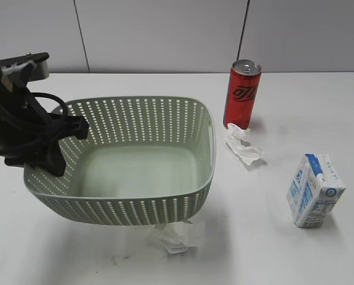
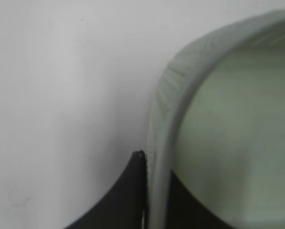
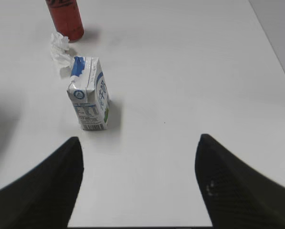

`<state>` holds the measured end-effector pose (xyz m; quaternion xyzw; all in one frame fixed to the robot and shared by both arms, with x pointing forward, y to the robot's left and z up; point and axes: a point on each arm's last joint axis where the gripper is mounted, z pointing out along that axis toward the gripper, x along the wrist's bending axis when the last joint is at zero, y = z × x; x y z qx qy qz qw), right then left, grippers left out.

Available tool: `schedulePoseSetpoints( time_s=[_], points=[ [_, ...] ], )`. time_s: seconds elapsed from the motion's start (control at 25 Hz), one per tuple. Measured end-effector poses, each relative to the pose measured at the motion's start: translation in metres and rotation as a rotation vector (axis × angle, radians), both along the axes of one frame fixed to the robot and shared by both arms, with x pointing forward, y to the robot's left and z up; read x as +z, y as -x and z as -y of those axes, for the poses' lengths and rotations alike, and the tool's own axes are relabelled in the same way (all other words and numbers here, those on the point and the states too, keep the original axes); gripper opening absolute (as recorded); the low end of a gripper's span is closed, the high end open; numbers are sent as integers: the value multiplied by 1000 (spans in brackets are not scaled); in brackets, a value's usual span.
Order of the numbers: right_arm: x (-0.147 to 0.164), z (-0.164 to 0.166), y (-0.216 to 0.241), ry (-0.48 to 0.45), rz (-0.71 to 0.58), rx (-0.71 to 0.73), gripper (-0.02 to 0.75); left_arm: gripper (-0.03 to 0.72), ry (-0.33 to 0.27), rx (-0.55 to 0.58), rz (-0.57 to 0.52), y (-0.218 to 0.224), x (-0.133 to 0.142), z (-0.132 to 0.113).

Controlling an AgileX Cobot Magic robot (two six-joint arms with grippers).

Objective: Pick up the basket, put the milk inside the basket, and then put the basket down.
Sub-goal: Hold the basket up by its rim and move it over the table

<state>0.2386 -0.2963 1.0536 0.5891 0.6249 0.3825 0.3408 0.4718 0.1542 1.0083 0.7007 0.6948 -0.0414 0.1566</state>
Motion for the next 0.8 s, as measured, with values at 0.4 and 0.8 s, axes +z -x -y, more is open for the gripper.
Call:
schedulePoseSetpoints(
  time_s=[0.4, 0.8],
  points=[
    [26, -17, -73, -133, -359, 63, 553, 0, -6, -3, 27, -2, 0, -1],
    [11, -31, -194, -167, -730, 91, 480, 0, -17, -9, 35, -3, -1, -1]
  ],
)
